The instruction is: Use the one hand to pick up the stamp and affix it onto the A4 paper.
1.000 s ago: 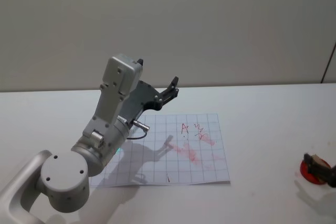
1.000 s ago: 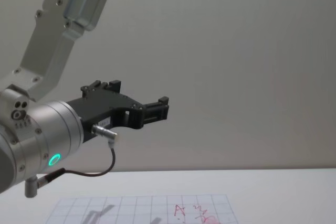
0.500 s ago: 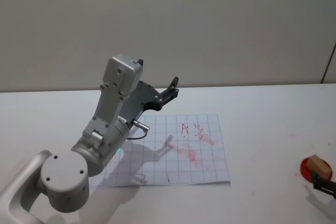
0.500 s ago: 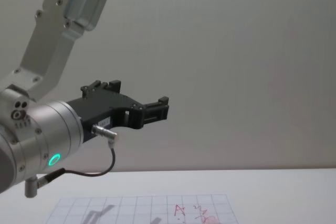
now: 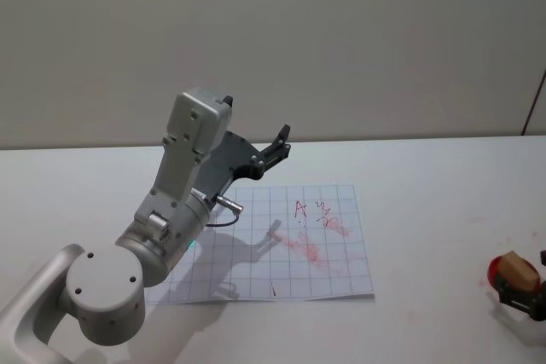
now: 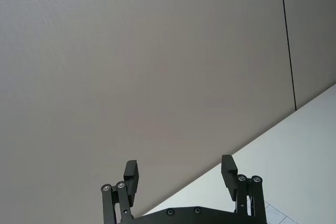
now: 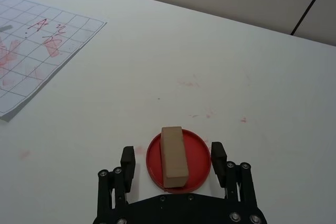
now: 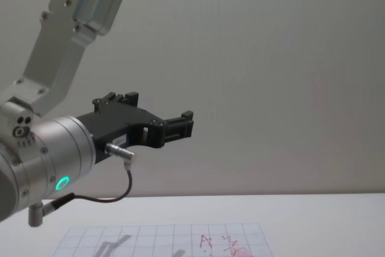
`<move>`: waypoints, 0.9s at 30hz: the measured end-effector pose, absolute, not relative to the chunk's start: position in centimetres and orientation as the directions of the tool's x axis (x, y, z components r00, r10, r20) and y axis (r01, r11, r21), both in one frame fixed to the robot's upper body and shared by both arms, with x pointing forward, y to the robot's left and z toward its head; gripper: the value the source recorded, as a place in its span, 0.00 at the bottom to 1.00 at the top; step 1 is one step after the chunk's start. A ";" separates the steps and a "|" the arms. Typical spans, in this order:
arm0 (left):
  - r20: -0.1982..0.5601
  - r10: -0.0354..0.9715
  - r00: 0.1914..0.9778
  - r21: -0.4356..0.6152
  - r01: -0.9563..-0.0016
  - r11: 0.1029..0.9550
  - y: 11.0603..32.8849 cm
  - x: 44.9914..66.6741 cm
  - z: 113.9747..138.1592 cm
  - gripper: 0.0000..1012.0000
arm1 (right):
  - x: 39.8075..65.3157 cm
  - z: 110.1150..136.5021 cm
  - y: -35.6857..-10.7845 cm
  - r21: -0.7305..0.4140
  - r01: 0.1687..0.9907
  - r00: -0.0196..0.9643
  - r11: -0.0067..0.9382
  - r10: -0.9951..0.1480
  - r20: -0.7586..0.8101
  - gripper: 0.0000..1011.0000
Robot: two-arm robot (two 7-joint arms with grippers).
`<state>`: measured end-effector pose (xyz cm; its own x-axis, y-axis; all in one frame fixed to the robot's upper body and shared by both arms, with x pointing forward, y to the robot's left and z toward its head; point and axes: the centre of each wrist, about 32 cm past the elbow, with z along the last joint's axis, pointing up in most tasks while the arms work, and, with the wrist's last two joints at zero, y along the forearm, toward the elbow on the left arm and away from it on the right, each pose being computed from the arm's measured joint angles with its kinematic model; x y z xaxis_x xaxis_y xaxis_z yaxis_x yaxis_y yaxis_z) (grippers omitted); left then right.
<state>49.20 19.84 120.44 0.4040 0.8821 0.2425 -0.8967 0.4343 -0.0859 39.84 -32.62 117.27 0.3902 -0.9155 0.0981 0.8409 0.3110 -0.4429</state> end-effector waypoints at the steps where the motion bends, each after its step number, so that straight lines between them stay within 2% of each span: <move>1: 0.242 0.882 0.404 -0.086 -0.897 0.434 19.8 49.2 120.4 0.99 | 39.9 117.3 -32.6 -0.444 0.840 0.391 0.312 -0.915 0.098 0.87; 8: 0.243 0.882 0.404 -0.086 -0.897 0.434 19.8 49.2 120.4 0.99 | 40.3 117.2 -32.5 -0.451 0.834 0.398 0.316 -0.912 0.098 0.70; 10: 0.242 0.882 0.404 -0.086 -0.897 0.434 19.8 49.2 120.4 0.99 | 40.3 117.2 -32.5 -0.452 0.834 0.399 0.317 -0.912 0.098 0.60; 20: 0.242 0.882 0.404 -0.086 -0.897 0.434 19.8 49.2 120.4 0.99 | 40.6 117.2 -32.4 -0.455 0.831 0.403 0.319 -0.910 0.097 0.33; 21: 0.242 0.882 0.404 -0.086 -0.897 0.434 19.8 49.2 120.4 0.99 | 40.6 117.2 -32.4 -0.455 0.831 0.403 0.319 -0.910 0.097 0.26; 24: 0.242 0.882 0.404 -0.086 -0.897 0.434 19.8 49.2 120.4 0.99 | 40.6 117.1 -32.4 -0.456 0.831 0.403 0.319 -0.910 0.098 0.21; 27: 0.242 0.882 0.404 -0.086 -0.897 0.434 19.8 49.2 120.4 0.99 | 40.6 117.2 -32.4 -0.454 0.832 0.404 0.320 -0.909 0.098 0.21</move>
